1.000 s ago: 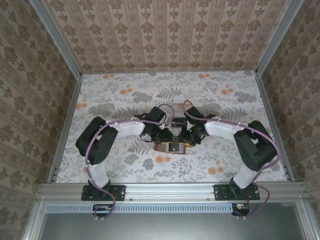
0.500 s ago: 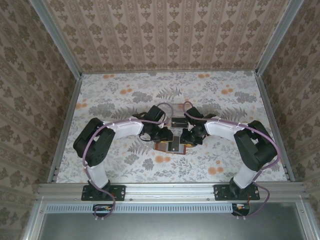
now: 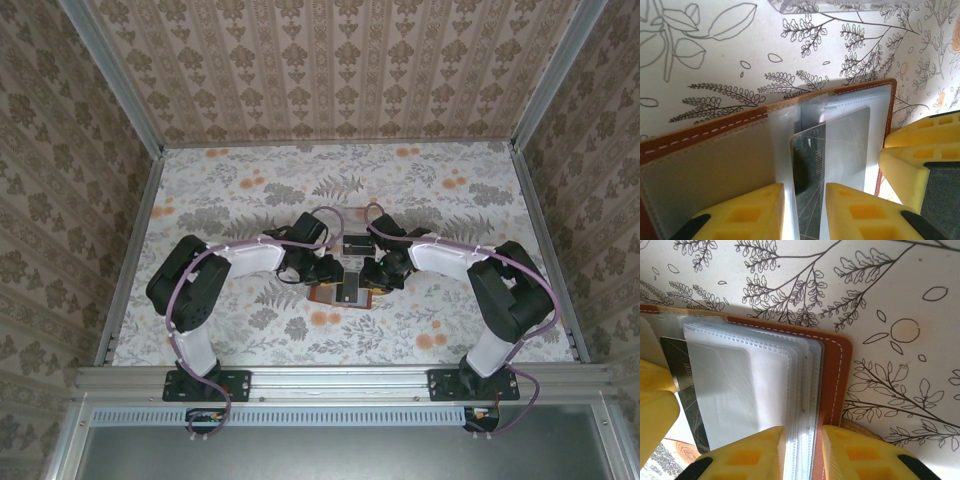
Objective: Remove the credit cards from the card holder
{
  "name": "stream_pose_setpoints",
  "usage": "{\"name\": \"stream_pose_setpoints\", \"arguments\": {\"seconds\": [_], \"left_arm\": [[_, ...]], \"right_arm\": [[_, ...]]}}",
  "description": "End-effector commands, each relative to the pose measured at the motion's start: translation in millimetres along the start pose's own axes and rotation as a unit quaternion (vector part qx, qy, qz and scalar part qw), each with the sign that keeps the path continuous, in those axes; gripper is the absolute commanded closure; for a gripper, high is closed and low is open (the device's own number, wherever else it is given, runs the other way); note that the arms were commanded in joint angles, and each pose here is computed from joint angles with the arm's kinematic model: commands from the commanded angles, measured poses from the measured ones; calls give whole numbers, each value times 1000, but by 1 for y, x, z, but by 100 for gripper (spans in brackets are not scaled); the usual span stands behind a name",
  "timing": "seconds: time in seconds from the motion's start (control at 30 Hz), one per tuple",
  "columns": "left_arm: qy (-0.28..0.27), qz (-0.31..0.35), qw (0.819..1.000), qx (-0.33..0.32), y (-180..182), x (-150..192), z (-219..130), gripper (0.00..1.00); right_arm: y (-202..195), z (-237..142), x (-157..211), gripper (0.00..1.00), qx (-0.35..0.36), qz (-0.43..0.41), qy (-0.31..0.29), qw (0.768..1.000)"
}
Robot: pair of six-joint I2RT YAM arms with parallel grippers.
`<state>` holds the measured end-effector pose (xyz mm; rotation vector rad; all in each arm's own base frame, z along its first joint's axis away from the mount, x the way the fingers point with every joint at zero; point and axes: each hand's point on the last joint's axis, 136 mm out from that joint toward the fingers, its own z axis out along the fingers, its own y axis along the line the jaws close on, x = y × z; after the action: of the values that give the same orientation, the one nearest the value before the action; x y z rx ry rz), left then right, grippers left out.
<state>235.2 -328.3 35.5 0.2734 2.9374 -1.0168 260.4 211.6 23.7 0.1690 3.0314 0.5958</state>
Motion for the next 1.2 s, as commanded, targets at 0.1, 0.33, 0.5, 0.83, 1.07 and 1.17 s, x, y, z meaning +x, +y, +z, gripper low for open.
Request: {"name": "stream_pose_setpoints", "arguments": {"seconds": [0.1,0.33,0.5,0.83,1.07,1.17], "left_arm": [[5,-16,1000,14,4,2,6,78],[0,-15,1000,3,8,2,0,89],[0,-15,1000,-10,12,5,-3,93],[-5,-15,999,-28,21,12,-13,96],[-13,-10,998,-53,25,14,-26,96],[-16,-6,998,-63,26,12,-29,96]], "right_arm": [[4,1,0,74,0,-4,5,1000],[-1,5,1,74,7,-3,9,1000],[-6,7,0,74,21,-3,8,1000],[-28,0,-2,74,89,-18,0,996],[-25,-1,-4,74,85,-20,-1,996],[-24,-1,-3,74,84,-20,-1,996]]}}
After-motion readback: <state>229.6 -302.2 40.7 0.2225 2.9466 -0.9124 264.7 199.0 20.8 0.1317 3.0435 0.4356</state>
